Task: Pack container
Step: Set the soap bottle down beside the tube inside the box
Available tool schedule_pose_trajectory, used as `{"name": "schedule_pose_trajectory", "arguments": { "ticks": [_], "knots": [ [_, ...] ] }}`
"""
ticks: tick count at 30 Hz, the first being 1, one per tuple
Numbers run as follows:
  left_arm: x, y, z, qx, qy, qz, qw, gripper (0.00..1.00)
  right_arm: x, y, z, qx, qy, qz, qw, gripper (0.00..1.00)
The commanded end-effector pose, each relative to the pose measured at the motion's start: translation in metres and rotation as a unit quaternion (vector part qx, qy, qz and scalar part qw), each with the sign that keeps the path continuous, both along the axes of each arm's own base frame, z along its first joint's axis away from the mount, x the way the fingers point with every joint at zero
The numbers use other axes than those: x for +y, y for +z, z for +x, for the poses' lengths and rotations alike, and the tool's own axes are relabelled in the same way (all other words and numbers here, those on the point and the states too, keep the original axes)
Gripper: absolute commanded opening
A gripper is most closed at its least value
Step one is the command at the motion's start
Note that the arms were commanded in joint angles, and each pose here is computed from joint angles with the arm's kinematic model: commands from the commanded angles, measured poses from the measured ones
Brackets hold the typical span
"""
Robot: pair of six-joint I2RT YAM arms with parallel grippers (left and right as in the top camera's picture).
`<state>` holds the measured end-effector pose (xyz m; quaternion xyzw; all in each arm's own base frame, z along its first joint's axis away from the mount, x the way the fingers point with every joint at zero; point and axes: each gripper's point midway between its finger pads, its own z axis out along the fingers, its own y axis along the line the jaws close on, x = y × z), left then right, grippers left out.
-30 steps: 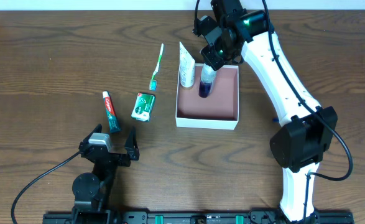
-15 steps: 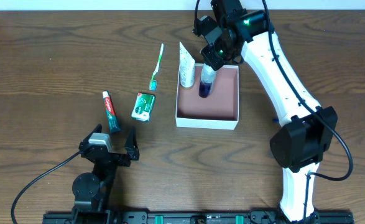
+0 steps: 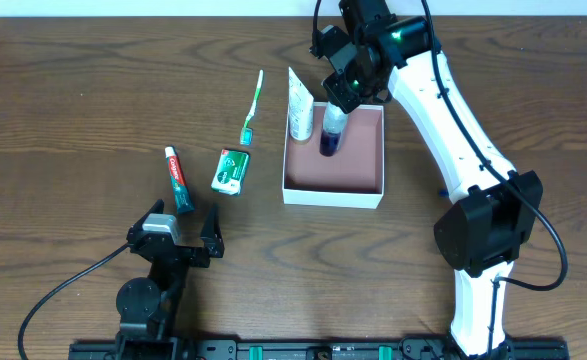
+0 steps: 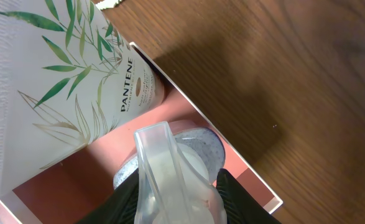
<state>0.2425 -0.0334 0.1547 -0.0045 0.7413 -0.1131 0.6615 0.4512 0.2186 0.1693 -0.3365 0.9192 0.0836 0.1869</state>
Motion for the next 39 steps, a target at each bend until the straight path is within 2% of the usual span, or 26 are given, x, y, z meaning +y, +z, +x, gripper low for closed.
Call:
{"name": "schedule_pose_trajectory", "arguments": {
  "ticks": [1,31,35,39],
  "knots": [
    [0.0,-0.017,0.0,0.025,-0.001,0.008,1.0,0.98,0.009,0.011,-0.002,-0.008,0.004,0.016,1.0,0.36],
    [0.0,-0.017,0.0,0.025,-0.001,0.008,1.0,0.98,0.014,0.013,0.0,-0.018,0.006,0.018,1.0,0.4],
    [0.0,-0.017,0.0,0.025,-0.001,0.008,1.0,0.98,0.013,0.027,0.007,-0.041,0.002,0.022,0.999,0.42],
    [0.0,-0.017,0.0,0.025,-0.001,0.008,1.0,0.98,-0.004,0.058,0.02,-0.089,-0.049,0.002,0.995,0.43]
  ]
}}
